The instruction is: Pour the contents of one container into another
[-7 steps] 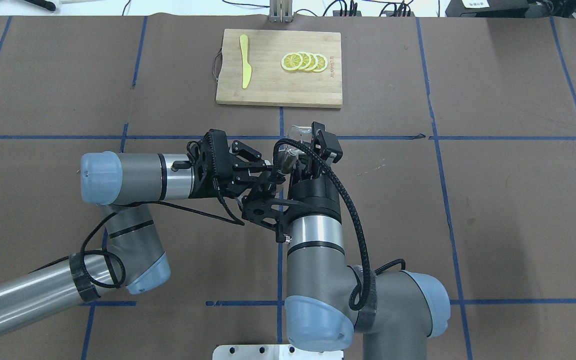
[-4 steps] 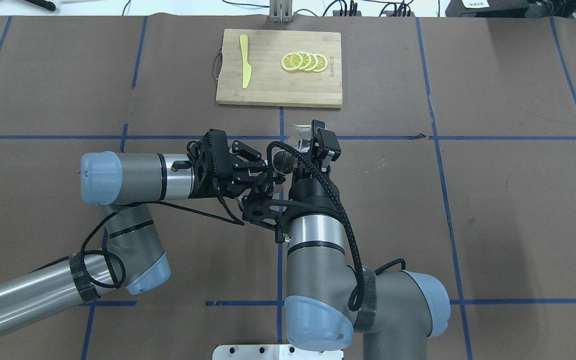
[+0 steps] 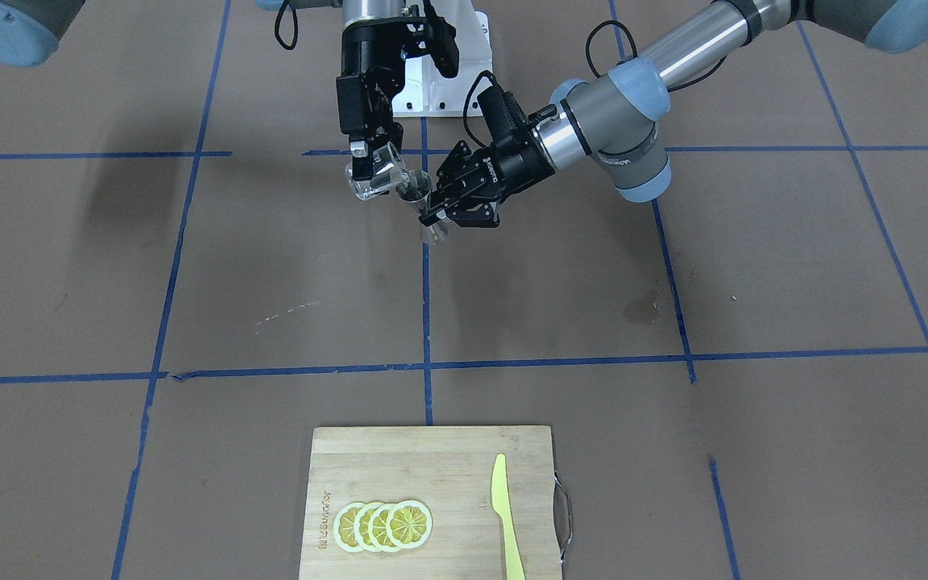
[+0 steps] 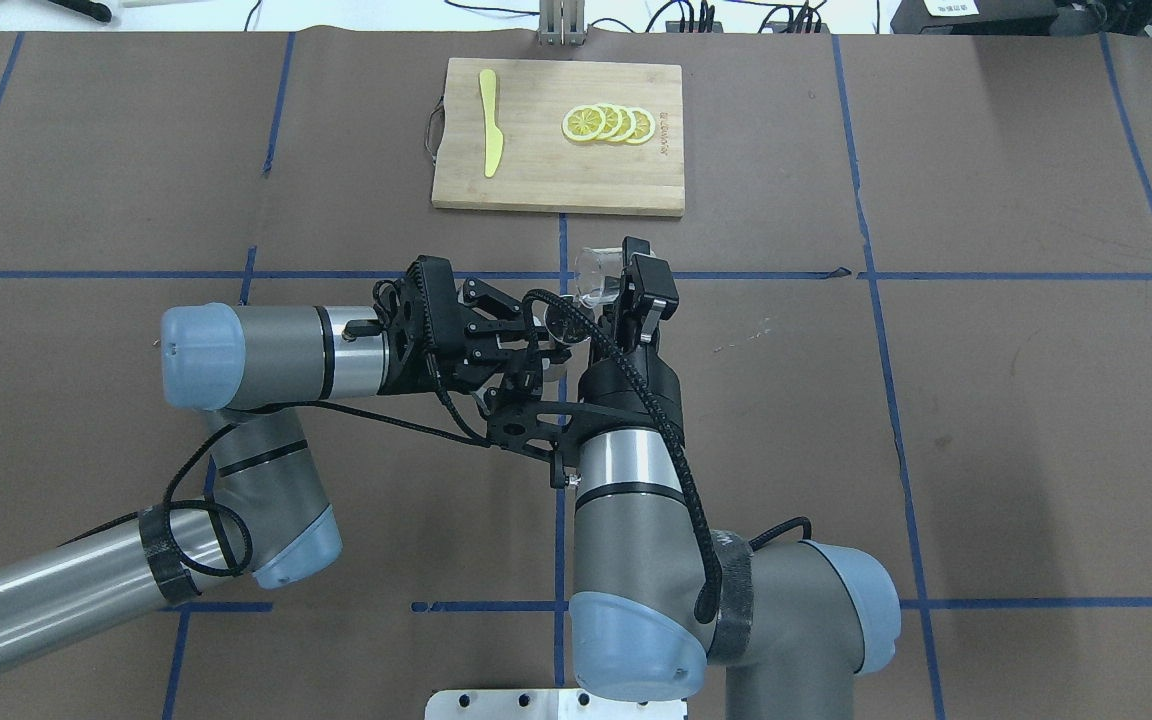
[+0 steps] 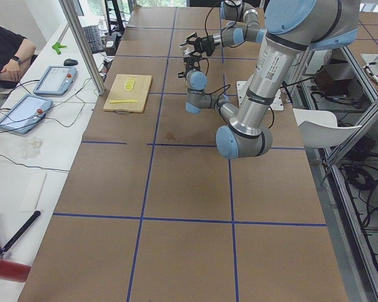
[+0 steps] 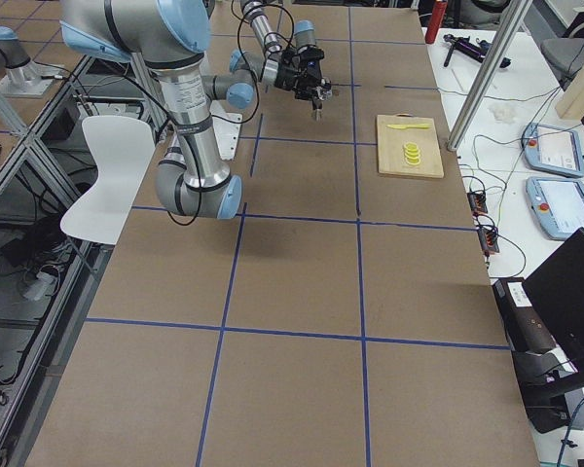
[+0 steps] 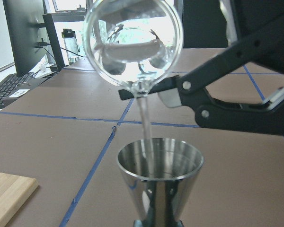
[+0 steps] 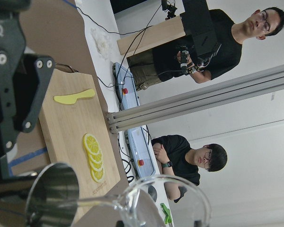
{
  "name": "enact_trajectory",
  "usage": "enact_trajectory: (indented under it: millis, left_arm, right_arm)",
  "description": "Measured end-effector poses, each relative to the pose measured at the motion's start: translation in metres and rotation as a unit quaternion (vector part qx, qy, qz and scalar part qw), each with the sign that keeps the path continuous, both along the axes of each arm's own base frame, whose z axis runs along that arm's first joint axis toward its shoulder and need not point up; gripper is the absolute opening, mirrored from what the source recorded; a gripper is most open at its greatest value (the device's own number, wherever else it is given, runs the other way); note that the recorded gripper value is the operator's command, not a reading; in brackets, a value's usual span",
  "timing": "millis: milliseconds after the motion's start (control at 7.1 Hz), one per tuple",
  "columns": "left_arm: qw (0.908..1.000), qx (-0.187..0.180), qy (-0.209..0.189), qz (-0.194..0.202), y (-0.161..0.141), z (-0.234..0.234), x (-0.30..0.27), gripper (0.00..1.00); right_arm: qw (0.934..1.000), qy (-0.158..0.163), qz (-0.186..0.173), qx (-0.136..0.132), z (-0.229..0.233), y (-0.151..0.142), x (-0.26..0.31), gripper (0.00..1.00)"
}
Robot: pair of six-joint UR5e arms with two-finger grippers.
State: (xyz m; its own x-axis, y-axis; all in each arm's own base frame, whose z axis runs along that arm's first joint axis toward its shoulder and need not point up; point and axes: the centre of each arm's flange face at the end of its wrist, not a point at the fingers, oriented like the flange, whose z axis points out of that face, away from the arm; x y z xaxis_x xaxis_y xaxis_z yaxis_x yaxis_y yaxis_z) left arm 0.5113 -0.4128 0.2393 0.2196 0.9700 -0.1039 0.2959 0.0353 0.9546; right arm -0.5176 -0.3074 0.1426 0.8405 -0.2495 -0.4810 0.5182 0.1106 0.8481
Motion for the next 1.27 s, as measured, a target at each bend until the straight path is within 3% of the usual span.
enact_trajectory:
  millis: [1268]
  left_arm:
    - [1.0,0.0,0.001,-0.001,-0.0002,-0.0007,-0.0006,0.0]
  right_arm:
    - [0.9999,0.012,0.0,0.003,0.0003,-0.001,0.0005,0.0]
